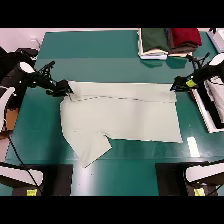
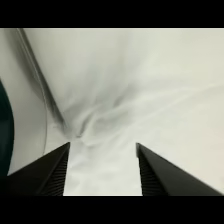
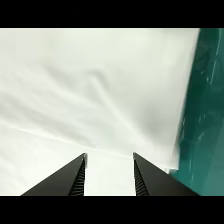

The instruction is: Fold the shirts.

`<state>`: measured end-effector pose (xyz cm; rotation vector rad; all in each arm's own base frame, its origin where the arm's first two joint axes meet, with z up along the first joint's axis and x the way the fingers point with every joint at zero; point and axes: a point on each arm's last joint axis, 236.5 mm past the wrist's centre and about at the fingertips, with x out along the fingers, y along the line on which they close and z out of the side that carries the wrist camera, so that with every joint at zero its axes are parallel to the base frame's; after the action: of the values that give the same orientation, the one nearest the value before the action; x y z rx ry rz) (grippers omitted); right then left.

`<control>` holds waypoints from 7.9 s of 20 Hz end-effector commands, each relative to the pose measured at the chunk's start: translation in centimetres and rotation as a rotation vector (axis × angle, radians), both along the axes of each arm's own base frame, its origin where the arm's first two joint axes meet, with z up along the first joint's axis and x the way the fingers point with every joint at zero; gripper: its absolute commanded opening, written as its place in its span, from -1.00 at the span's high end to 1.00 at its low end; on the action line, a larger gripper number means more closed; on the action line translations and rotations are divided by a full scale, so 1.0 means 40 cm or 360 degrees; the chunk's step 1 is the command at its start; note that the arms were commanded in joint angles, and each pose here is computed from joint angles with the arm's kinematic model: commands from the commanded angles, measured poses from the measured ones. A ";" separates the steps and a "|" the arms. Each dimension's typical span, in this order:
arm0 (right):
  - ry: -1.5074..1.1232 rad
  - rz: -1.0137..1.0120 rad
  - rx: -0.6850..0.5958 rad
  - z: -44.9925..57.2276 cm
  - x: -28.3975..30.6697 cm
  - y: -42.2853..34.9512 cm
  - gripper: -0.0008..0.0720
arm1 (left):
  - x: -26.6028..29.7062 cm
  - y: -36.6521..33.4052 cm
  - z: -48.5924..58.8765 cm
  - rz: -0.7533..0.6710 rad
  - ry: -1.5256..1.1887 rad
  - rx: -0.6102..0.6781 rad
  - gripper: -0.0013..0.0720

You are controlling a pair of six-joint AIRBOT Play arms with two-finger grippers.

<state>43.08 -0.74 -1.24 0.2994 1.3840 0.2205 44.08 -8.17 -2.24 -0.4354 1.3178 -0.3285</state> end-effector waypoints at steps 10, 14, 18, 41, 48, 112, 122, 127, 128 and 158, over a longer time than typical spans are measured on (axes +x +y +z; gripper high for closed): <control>-0.0283 0.0141 -0.0062 0.307 -0.144 0.055 0.02 | -0.600 0.050 -0.100 0.0054 0.0405 0.0257 -0.39; -0.0405 0.0120 -0.0090 0.356 -0.140 0.053 0.02 | -0.633 -0.015 -0.142 0.0148 0.0414 0.0063 -0.39; -0.0396 0.0125 -0.0088 0.356 -0.145 0.055 0.02 | -0.606 -0.098 -0.156 0.0137 0.0285 -0.0046 -0.39; 0.0722 -0.0331 0.0348 -0.214 -0.660 0.049 0.00 | -0.548 -0.192 -0.016 -0.0079 0.0119 -0.0140 0.90; 0.0384 -0.0106 0.0071 -0.078 -0.589 0.017 0.92 | -0.615 -0.130 0.051 -0.0178 0.0080 0.0046 0.90; -0.0726 0.0562 0.0561 0.532 -0.011 0.387 0.92 | -0.054 -0.739 -0.087 -0.0362 -0.0201 -0.0143 0.90; -0.0805 0.0899 0.0659 0.610 -0.106 0.647 0.92 | 0.019 -0.613 0.033 -0.0328 -0.0301 -0.0071 0.90; -0.0808 0.1110 0.0873 0.597 -0.176 0.880 0.92 | 0.091 -0.234 0.356 -0.0100 -0.0679 0.0213 0.90; -0.0816 0.1148 0.0938 0.582 -0.190 0.956 0.92 | 0.082 -0.153 0.435 -0.0036 -0.0776 0.0274 0.90; 0.0161 0.0418 0.0885 -0.130 -0.102 0.884 -0.53 | -0.057 -0.186 0.618 -0.0060 -0.1106 0.0219 0.90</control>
<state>38.85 30.32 -6.26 0.5414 1.4551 0.7649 41.81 -14.92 22.50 -0.1314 0.6625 -0.3563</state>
